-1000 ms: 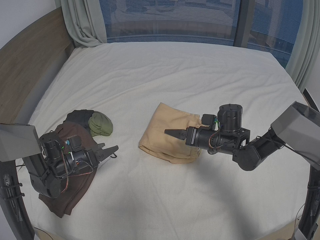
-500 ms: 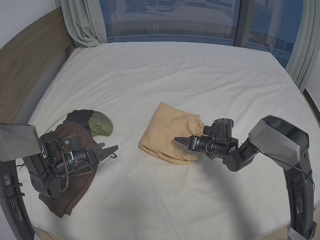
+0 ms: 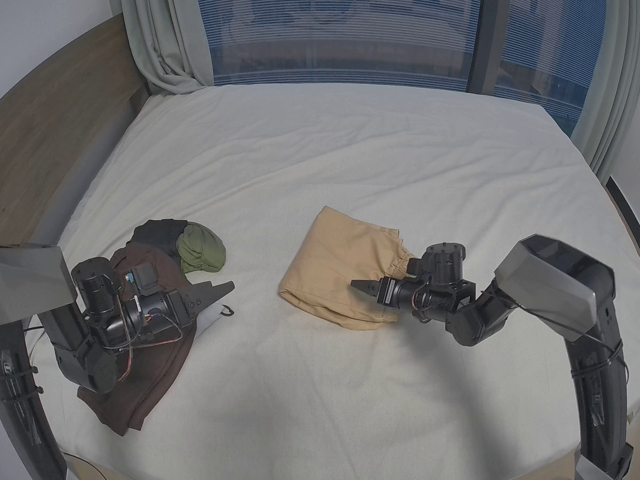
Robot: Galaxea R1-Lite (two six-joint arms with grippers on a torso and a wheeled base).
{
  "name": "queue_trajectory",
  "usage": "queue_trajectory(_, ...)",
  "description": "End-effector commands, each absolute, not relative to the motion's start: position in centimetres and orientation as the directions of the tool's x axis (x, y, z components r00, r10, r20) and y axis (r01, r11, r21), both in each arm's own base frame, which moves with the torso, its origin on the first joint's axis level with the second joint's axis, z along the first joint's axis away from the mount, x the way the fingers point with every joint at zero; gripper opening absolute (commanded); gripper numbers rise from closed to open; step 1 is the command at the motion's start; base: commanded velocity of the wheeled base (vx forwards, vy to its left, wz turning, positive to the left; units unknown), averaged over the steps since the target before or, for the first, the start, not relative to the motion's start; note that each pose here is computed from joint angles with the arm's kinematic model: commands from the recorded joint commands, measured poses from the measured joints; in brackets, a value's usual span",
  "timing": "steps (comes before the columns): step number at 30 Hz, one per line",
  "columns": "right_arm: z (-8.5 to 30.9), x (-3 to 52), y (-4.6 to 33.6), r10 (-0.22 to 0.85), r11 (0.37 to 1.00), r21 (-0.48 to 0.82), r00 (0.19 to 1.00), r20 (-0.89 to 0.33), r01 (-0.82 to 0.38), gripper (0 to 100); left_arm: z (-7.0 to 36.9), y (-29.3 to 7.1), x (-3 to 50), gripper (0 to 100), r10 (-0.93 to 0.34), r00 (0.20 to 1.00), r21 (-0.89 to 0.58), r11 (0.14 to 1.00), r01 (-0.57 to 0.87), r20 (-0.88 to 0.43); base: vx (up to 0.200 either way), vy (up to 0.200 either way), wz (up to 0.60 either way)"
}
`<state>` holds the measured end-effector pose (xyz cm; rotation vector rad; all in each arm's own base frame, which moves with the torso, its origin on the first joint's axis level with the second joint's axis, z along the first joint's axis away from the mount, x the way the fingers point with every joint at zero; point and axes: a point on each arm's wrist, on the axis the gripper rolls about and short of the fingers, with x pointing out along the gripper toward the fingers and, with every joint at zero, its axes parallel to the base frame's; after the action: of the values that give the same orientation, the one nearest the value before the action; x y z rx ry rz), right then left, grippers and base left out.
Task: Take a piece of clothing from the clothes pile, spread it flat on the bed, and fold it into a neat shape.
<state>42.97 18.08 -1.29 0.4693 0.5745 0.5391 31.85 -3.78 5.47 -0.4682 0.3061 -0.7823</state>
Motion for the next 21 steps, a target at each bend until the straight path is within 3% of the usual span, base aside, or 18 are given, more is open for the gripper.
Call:
queue_trajectory(1,9.4,40.0,17.2,0.611,0.724,0.537,0.763,-0.209,-0.433,100,11.6,-4.3,28.8,100,-0.795,0.606,-0.516,0.505,0.692,0.034,0.000,0.000,0.00)
queue_trajectory(4,15.7,36.2,15.6,0.616,0.717,0.491,0.779,-0.115,-0.495,100,14.5,-4.3,26.2,100,-0.848,0.523,-0.505,0.415,0.757,0.085,0.000,0.000,0.00)
queue_trajectory(7,19.4,32.5,13.8,0.612,0.730,0.435,0.788,-0.074,-0.526,100,15.7,-4.3,24.7,100,-0.871,0.481,-0.480,0.379,0.791,0.104,0.000,0.000,0.00)
queue_trajectory(11,21.0,28.7,11.8,0.593,0.769,0.366,0.799,-0.101,-0.524,100,16.4,-4.8,23.4,100,-0.890,0.442,-0.458,0.347,0.818,0.115,0.000,0.000,0.00)
queue_trajectory(13,21.1,25.9,9.9,0.539,0.819,0.304,0.834,-0.119,-0.486,100,17.3,-5.4,21.8,100,-0.918,0.376,-0.426,0.291,0.857,0.128,0.000,0.000,0.00)
queue_trajectory(21,22.9,19.1,4.4,0.407,0.884,0.262,0.913,-0.018,-0.388,100,17.8,-7.0,15.7,100,-0.971,0.196,-0.396,0.127,0.909,0.138,0.000,0.000,0.00)
